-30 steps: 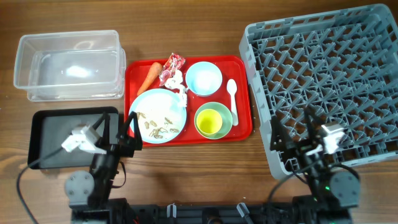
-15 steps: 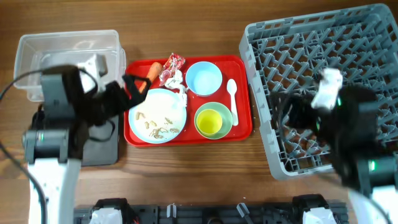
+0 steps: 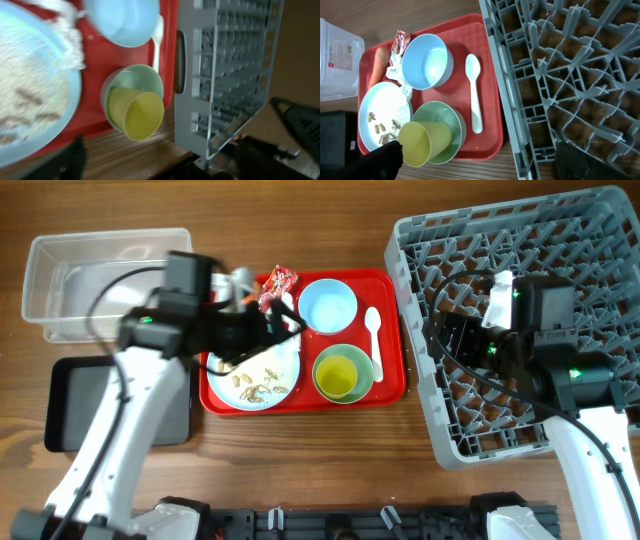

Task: Sort waste into correct bins and load items into the dishwasher rack
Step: 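Grasp the yellow cup with the left gripper and hand it to the right gripper, then carry the yellow cup with the right gripper and place it in the rack, then grasp the green bowl with the right gripper and lift it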

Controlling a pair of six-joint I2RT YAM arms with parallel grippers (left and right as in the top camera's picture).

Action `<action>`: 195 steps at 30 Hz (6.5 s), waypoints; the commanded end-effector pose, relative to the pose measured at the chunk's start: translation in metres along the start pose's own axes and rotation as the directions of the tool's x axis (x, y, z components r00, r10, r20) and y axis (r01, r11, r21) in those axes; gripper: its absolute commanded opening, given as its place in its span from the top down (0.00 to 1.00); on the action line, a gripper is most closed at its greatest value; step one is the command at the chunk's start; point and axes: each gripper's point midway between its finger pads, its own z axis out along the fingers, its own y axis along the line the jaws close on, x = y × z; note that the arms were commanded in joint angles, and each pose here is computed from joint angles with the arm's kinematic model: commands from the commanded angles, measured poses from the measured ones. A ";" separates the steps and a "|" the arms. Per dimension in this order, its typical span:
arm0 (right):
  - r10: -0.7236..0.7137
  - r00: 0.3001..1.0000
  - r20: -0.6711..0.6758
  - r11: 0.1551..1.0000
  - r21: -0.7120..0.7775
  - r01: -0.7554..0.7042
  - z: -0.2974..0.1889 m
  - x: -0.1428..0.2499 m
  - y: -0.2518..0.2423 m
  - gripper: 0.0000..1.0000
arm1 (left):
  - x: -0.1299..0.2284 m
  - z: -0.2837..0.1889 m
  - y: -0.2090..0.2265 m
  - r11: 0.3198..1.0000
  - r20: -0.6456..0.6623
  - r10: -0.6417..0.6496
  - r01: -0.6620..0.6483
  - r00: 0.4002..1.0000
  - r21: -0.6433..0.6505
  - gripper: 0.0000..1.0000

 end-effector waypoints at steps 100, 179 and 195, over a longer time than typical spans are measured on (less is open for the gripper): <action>0.334 0.893 -0.302 0.908 0.358 -0.219 0.039 0.049 -0.103 0.21 | -0.003 -0.009 -0.057 0.957 -0.053 0.162 -0.143 0.985 0.254 0.00; -0.458 0.873 0.169 0.226 0.972 -0.070 -0.039 -0.144 -0.112 0.96 | -0.025 -0.190 0.050 0.812 0.596 0.151 0.244 0.789 -0.529 0.00; -0.411 0.875 -0.258 -0.067 0.965 0.253 0.043 -0.152 -0.168 0.95 | -0.025 -0.190 0.050 0.812 0.596 0.151 0.244 0.789 -0.529 0.00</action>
